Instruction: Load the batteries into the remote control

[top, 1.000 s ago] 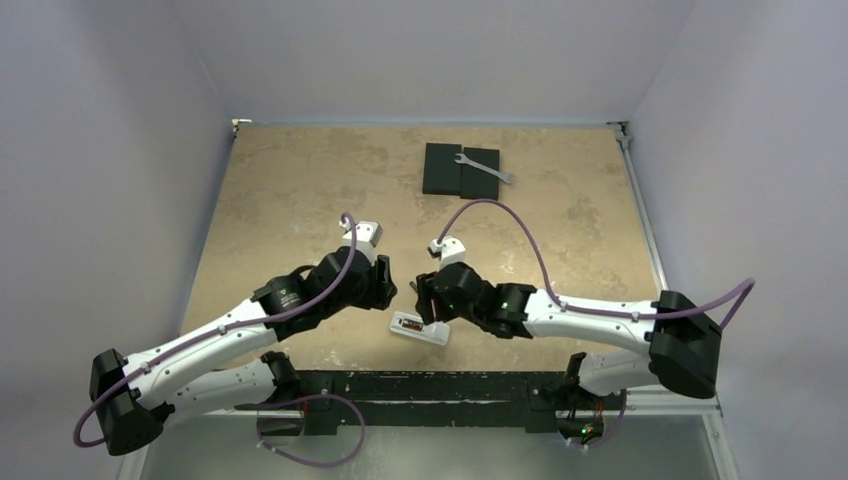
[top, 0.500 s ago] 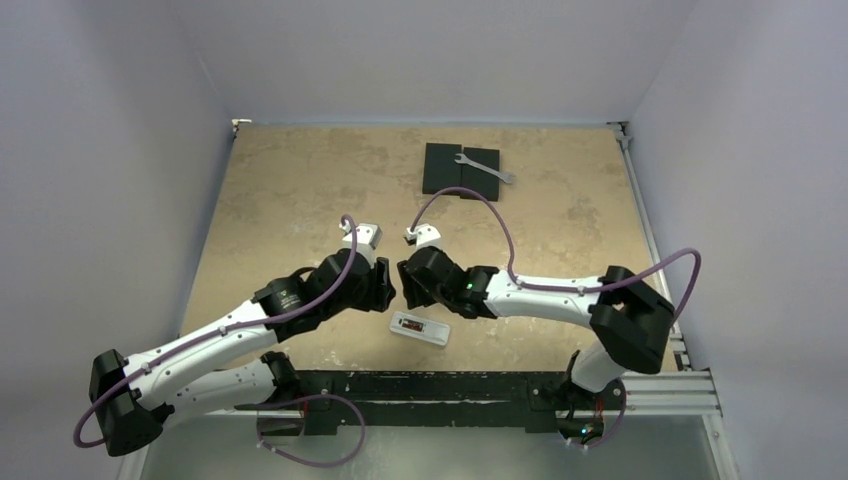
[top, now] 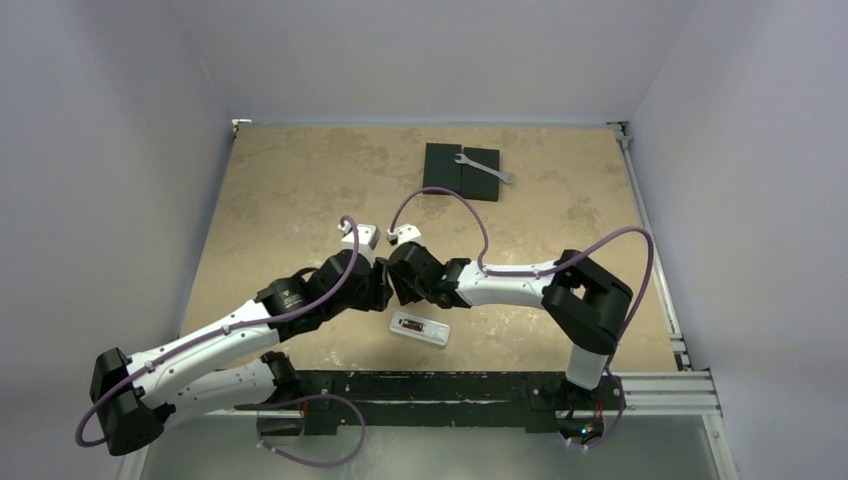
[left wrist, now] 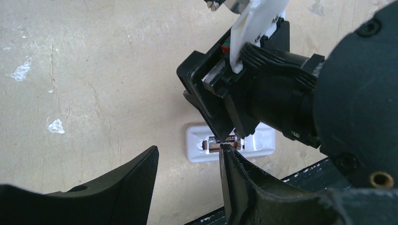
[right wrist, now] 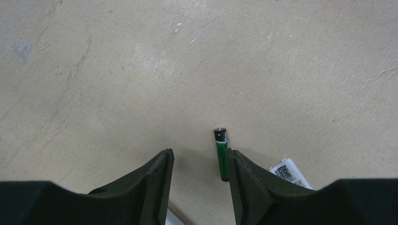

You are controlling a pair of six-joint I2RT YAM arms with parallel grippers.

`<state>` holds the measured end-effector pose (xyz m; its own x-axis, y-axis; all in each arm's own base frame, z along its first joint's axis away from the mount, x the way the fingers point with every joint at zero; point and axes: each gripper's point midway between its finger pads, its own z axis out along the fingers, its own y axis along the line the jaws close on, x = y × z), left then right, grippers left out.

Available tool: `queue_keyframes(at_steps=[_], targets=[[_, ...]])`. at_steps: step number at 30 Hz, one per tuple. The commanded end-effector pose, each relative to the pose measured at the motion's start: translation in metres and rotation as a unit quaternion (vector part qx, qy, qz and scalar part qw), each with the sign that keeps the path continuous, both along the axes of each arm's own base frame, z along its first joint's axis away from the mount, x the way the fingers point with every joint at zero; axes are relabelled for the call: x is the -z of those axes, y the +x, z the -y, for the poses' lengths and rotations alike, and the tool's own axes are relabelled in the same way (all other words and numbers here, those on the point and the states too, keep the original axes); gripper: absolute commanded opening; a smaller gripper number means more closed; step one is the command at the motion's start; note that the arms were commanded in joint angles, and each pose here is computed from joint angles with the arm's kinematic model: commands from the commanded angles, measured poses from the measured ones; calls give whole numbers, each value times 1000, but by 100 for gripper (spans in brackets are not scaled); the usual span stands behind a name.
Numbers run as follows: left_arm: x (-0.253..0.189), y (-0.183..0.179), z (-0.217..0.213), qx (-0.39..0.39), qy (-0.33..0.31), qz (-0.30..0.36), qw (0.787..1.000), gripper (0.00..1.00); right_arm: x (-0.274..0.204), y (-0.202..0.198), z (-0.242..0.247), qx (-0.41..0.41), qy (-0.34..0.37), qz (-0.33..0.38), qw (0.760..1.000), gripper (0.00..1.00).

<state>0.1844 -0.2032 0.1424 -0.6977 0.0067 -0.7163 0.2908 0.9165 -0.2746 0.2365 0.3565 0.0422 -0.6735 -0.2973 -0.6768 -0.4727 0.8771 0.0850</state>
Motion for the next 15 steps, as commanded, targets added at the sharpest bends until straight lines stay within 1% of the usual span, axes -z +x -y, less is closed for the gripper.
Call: queue_keyframes(at_steps=[1,15], targets=[[4,1,6,8,-1,-1,1000,50,-17,18,-14,-1,10,33,999,53],[4,3,7,6,-2,0,1000,50,5,20,-8,-6,-8,21,1000,51]])
